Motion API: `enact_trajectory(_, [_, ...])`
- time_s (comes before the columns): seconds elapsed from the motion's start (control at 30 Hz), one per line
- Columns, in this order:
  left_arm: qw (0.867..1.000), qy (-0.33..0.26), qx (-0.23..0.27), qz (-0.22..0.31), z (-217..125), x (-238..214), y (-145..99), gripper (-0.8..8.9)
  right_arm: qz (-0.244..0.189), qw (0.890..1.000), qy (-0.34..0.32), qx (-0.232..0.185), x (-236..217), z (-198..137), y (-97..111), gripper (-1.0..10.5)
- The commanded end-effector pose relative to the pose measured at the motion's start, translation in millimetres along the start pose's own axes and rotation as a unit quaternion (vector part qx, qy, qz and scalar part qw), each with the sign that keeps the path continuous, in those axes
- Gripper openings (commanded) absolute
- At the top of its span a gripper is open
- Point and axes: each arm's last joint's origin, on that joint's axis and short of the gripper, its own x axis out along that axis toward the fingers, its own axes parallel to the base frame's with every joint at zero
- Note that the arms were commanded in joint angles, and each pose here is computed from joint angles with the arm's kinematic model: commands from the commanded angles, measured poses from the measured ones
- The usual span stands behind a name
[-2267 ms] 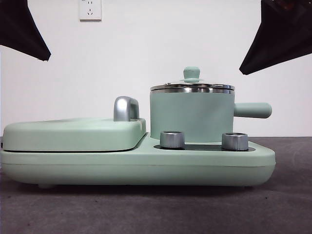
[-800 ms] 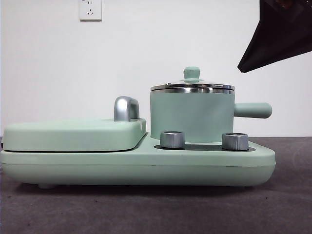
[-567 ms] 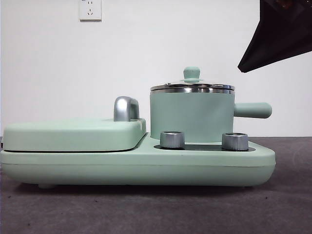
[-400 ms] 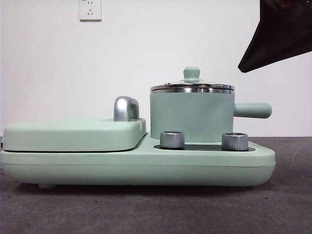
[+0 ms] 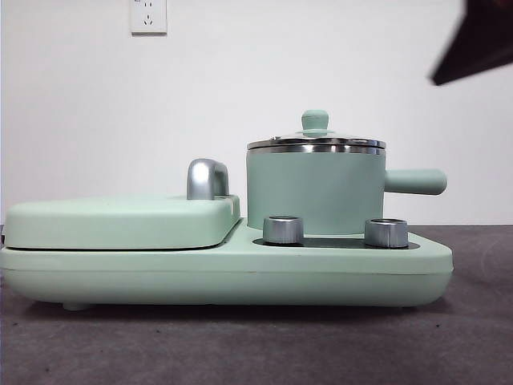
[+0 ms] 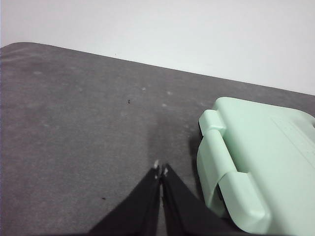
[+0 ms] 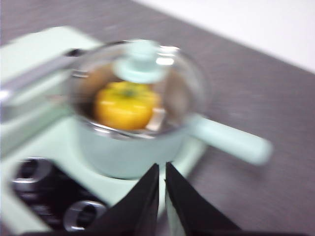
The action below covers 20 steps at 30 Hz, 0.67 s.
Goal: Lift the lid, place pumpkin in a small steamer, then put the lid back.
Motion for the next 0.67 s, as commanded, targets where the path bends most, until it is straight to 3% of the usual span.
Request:
enact_trajectory(0.03, [1.000,0.003,-0.003,0.003,-5,2,1,0.07,-0.055,0.998,-0.027,0.005,-12,-32,-10,0.2])
enact_trajectory(0.17, [1.000,0.003,-0.003,0.003,-5,2,1,0.07,-0.130,0.988,-0.077,0.024,-32,-70,-15,0.2])
enact_trajectory(0.3, [1.000,0.003,-0.003,0.003,-5,2,1,0.07,-0.177,0.977,-0.111,0.044,-40,-100,-16,0.2])
enact_trajectory(0.5, [1.000,0.003,-0.003,0.003,-5,2,1,0.07,-0.198,0.970,-0.131,0.061,-36,-127,-15,0.2])
enact_trajectory(0.67, [1.000,0.003,-0.003,0.003,-5,2,1,0.07,-0.199,0.970,-0.121,0.065,-36,-129,-15,0.2])
